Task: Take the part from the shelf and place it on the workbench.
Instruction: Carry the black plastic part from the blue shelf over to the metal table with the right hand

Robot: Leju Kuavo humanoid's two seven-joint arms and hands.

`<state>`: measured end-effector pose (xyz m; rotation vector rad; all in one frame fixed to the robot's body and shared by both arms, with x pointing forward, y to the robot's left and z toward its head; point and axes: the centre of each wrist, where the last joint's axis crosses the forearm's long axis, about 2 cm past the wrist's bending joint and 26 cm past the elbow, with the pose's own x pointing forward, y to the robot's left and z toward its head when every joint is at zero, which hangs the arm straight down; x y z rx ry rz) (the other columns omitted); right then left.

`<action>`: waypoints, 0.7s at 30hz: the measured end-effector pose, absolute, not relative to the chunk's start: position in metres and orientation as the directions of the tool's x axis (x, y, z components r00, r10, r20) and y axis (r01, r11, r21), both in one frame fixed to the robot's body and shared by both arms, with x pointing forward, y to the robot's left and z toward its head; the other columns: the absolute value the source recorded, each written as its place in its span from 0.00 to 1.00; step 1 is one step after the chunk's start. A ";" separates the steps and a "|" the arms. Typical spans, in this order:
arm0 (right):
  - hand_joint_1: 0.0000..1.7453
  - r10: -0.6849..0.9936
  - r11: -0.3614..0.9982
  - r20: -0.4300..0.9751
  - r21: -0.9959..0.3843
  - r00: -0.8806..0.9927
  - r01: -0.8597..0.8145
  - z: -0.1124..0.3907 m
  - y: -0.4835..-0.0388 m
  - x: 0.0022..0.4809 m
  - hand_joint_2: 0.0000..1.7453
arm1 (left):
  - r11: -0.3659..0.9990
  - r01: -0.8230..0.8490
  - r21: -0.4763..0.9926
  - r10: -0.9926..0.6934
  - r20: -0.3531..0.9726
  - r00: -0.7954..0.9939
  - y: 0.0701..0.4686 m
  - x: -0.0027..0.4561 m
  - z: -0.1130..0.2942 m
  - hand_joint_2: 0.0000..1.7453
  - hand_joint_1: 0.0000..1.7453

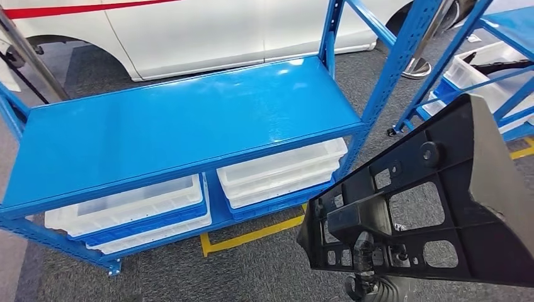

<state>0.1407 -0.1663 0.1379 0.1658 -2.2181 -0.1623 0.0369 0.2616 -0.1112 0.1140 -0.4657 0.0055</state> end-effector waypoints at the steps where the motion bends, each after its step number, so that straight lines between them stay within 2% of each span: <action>1: 1.00 -0.178 0.982 0.777 0.175 -0.604 -0.064 0.138 -0.166 0.141 1.00 | 0.994 -0.031 0.107 -0.020 0.449 0.893 0.261 0.037 -0.111 1.00 0.00; 21: 1.00 -0.165 0.986 0.798 0.147 -0.580 -0.078 0.128 -0.167 0.139 1.00 | 0.994 -0.030 0.103 -0.019 0.444 0.896 0.259 0.036 -0.111 1.00 0.00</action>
